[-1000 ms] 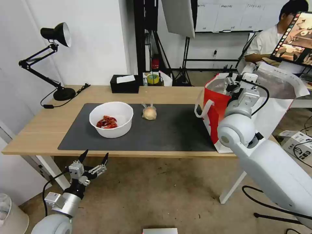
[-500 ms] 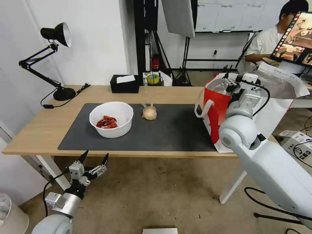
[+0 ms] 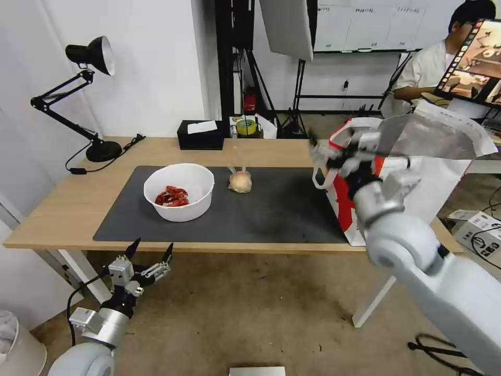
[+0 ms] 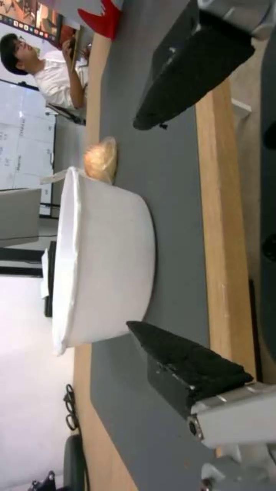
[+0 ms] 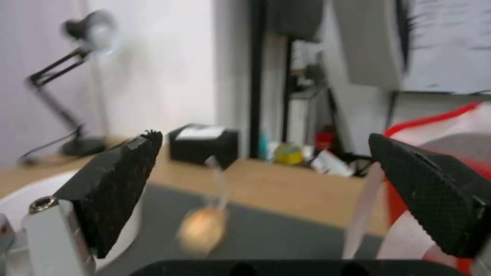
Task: Pick up the trash from the table and place it into the takeout bag.
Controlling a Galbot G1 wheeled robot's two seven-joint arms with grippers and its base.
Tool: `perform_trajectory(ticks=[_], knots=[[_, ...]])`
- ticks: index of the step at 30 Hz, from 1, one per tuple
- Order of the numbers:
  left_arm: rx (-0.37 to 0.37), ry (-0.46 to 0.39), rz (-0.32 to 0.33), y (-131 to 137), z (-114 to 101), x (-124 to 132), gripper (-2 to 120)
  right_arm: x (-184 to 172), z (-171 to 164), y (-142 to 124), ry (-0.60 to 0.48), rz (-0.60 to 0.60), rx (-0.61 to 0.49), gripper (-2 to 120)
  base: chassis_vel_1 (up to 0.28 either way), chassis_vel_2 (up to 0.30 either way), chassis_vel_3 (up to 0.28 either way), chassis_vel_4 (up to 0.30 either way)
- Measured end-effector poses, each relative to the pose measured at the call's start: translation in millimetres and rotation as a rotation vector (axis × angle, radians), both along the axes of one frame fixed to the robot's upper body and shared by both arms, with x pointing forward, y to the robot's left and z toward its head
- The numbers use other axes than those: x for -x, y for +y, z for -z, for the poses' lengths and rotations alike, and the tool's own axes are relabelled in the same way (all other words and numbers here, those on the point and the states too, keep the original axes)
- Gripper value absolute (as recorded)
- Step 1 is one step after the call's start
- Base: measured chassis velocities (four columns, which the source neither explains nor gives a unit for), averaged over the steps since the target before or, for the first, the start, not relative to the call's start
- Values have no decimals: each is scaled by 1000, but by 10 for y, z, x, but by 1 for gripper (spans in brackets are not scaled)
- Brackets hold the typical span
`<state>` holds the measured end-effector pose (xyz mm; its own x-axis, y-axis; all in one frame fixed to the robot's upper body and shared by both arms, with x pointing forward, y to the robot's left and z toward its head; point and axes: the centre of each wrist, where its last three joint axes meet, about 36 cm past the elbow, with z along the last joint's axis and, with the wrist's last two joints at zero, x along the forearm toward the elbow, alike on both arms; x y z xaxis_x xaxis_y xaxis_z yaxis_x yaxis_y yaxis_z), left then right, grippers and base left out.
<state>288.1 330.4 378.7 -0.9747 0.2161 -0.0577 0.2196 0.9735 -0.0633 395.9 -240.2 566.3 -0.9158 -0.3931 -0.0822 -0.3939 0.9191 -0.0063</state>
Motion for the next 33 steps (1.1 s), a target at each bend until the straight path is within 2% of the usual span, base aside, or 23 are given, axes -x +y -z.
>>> perform_trajectory(ticks=[2, 6, 8, 12, 15, 16, 18, 19, 23, 26, 33], knots=[[1, -3, -2, -2, -8, 0, 100, 147, 88, -41, 24, -50, 13, 100, 0, 0, 0, 0], [2, -6, -4, -4, -12, 10, 100, 309, 226, -88, 40, -60, 27, 100, 0, 0, 0, 0], [2, -6, -2, -3, -21, 41, 100, 494, 434, -189, 48, -69, 45, 100, 0, 0, 0, 0], [-1, -3, 2, -3, -12, 75, 100, 655, 614, -307, 33, -64, 42, 100, 0, 0, 0, 0], [-1, -2, 0, -11, 10, 93, 100, 882, 975, -458, 8, -39, 44, 100, 0, 0, 0, 0], [-1, -2, 0, -11, 10, 93, 100, 882, 975, -458, 8, -39, 44, 100, 0, 0, 0, 0], [-4, 1, 0, -10, 32, 99, 100, 1006, 1201, -490, -14, -17, 66, 100, 0, 0, 0, 0], [-8, 5, -1, -6, 53, 105, 100, 1141, 1422, -486, -19, 8, 77, 100, 0, 0, 0, 0], [-15, 11, -4, 2, 72, 118, 100, 1294, 1630, -449, -2, 27, 76, 100, 0, 0, 0, 0], [-43, 33, -19, 62, 119, 182, 100, 1485, 1923, -369, 13, 49, 63, 100, 0, 0, 0, 0], [-55, 51, -36, 101, 178, 289, 100, 1516, 2012, -302, 25, 48, 54, 100, 0, 0, 0, 0]])
